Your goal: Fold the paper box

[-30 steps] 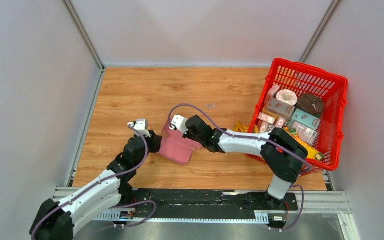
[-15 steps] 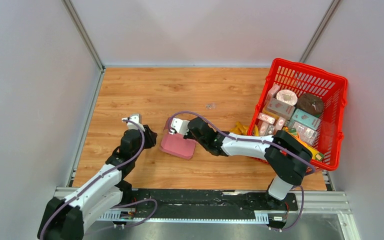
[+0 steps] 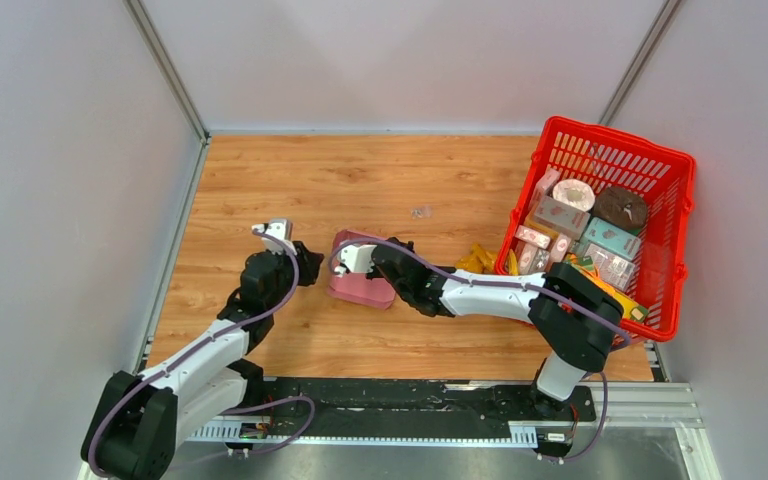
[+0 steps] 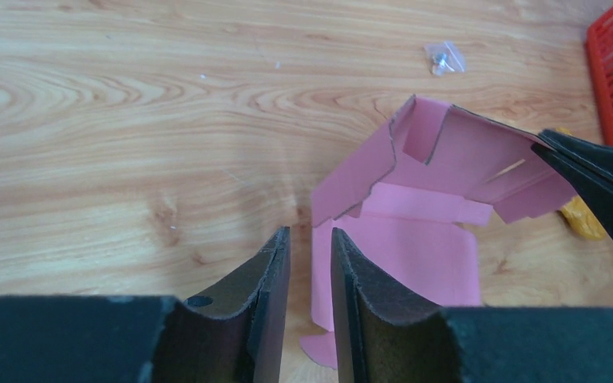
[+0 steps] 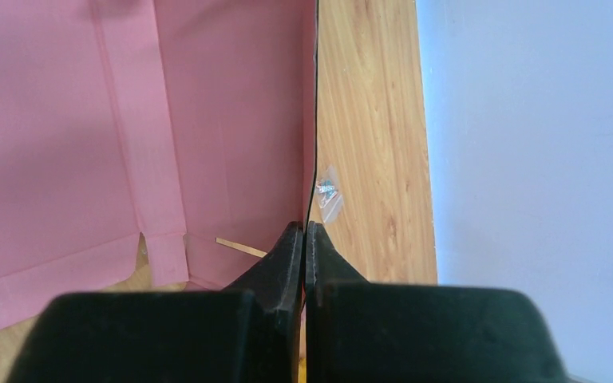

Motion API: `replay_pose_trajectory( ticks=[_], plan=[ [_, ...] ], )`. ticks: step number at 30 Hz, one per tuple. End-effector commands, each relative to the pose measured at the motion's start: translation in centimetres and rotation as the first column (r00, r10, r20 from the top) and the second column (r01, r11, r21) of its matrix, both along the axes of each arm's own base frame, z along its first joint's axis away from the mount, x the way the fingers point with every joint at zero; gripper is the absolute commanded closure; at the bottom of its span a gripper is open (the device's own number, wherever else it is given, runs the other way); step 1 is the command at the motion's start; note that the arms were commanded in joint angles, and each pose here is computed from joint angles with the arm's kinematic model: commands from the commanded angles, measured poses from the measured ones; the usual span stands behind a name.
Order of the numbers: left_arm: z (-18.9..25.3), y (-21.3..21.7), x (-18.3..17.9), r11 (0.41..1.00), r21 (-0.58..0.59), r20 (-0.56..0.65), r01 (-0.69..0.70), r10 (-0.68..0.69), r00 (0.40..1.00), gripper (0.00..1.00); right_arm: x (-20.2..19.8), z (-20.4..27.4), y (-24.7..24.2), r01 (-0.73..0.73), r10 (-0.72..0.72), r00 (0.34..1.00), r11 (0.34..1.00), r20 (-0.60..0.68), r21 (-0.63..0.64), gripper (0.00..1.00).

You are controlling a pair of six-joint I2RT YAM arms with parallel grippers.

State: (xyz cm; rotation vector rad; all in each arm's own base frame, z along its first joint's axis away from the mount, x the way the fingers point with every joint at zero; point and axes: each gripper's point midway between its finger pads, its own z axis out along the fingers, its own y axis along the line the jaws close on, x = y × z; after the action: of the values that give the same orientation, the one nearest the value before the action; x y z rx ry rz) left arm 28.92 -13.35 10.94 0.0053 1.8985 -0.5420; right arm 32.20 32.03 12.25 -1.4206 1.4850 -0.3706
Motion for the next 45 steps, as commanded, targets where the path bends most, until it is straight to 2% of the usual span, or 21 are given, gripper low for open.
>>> replay_pose_trajectory(
  ticks=[1, 2, 6, 8, 10, 21, 30, 33, 39, 43, 45],
  plan=[
    [2.0, 1.3, 1.6, 0.997, 0.039, 0.107, -0.072, 0.068, 0.992, 0.67, 0.7, 2.1, 0.7, 0.004, -0.004, 0.998, 1.000, 0.069, 0.010, 1.00],
    [2.7, 0.9, 2.0, 0.998, 0.036, 0.142, -0.053, 0.047, 0.989, 0.67, 0.7, 2.1, 0.9, 0.001, -0.001, 0.998, 1.000, 0.069, 0.010, 1.00],
    [1.8, -1.3, 2.8, 0.993, 0.092, 0.132, 0.080, -0.092, 0.987, 0.67, 0.6, 1.9, 1.2, -0.009, 0.009, 0.998, 1.000, 0.062, -0.002, 1.00],
    [2.4, -2.6, 2.9, 0.986, 0.076, 0.169, 0.149, -0.160, 0.973, 0.67, 0.5, 1.8, 1.4, -0.014, 0.015, 0.998, 1.000, 0.056, -0.018, 1.00],
    [1.7, -3.6, 2.7, 0.978, 0.058, 0.148, 0.199, -0.205, 0.967, 0.67, 0.5, 1.8, 1.4, -0.010, 0.013, 0.997, 0.999, 0.070, -0.037, 1.00],
    [1.4, -5.2, 2.8, 0.963, 0.016, 0.151, 0.269, -0.269, 0.951, 0.72, -0.4, 1.2, 2.8, -0.034, 0.042, 0.995, 0.996, 0.094, -0.080, 0.97],
    [0.5, -4.8, 1.7, 0.967, -0.008, 0.116, 0.256, -0.253, 0.960, 0.70, -0.7, 0.0, 2.8, -0.010, 0.034, 0.986, 0.989, 0.164, -0.146, 0.89],
    [-0.6, -4.0, 1.1, 0.975, -0.006, 0.062, 0.222, -0.222, 0.973, 0.69, -1.0, -0.3, 2.5, 0.008, 0.018, 0.984, 0.989, 0.177, -0.146, 0.85],
    [-0.9, -3.5, 1.0, 0.983, -0.028, 0.044, 0.182, -0.180, 0.983, 0.72, -1.7, -0.5, 2.4, 0.020, 0.010, 0.980, 0.989, 0.199, -0.149, 0.79],
    [-1.8, -3.4, 0.9, 0.984, -0.029, 0.021, 0.174, -0.173, 0.985, 0.75, -1.7, -0.5, 3.0, 0.014, 0.032, 0.973, 0.981, 0.229, -0.195, 0.82],
    [-2.1, -3.0, 1.0, 0.989, -0.022, 0.016, 0.149, -0.148, 0.989, 0.77, -1.7, -0.8, 3.0, 0.032, 0.021, 0.969, 0.977, 0.245, -0.212, 0.92]
  ],
)
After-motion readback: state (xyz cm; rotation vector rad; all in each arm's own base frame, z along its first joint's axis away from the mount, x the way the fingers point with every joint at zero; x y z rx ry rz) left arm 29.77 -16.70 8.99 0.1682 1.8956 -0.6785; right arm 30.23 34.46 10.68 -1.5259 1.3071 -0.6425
